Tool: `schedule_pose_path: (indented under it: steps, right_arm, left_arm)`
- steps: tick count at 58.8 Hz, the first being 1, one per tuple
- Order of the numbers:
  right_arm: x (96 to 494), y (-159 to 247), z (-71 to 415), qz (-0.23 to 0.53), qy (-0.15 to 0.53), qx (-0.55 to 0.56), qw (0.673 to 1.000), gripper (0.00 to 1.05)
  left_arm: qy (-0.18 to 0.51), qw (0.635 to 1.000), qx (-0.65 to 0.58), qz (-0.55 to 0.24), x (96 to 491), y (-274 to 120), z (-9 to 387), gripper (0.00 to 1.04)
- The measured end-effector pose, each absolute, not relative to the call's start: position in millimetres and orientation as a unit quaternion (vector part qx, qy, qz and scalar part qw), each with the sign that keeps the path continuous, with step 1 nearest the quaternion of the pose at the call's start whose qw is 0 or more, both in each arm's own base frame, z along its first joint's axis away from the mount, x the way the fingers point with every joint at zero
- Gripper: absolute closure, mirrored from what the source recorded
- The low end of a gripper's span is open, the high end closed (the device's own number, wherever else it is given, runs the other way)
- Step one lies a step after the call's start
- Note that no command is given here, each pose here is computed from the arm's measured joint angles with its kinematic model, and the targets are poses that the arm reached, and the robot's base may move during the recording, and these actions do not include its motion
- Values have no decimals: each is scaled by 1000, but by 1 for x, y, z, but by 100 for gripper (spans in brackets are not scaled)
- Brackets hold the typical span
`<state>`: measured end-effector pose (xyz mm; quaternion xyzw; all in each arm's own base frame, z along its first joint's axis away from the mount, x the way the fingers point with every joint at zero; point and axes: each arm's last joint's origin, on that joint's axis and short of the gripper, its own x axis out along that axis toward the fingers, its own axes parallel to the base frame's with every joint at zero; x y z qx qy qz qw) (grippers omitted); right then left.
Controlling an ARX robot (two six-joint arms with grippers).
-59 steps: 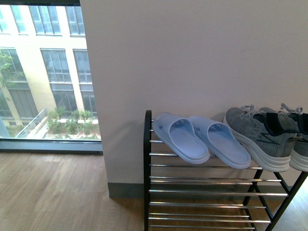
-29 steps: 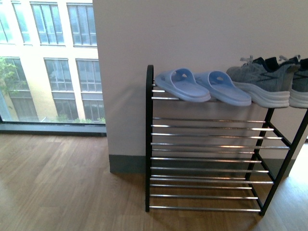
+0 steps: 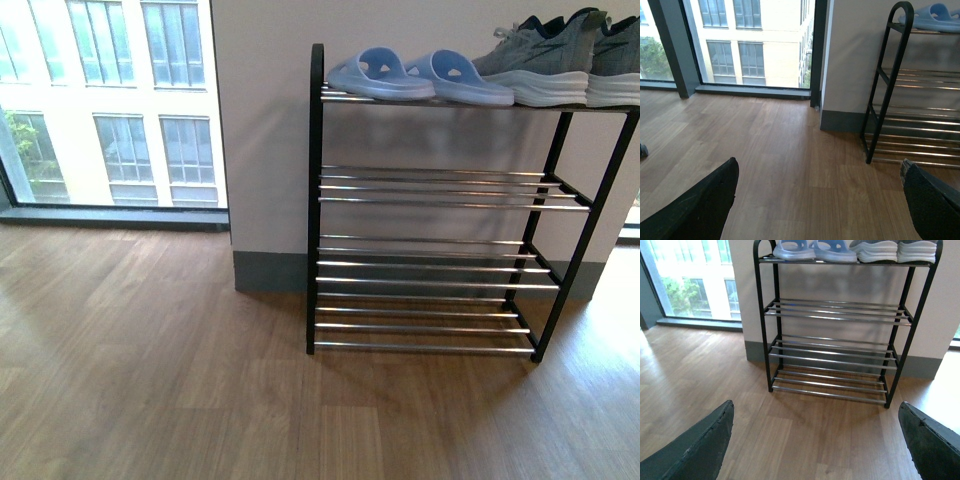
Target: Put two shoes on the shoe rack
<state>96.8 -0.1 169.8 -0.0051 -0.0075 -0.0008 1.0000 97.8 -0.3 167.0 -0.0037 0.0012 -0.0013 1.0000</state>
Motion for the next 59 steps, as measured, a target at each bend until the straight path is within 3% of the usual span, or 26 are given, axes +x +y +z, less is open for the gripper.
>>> schedule_pose_path:
  steps: [59]
  right_arm:
    - [97,0,170,-1,-8,-5,1000,9]
  left_arm:
    - [1,1000,-4,-1,98,0,167,9]
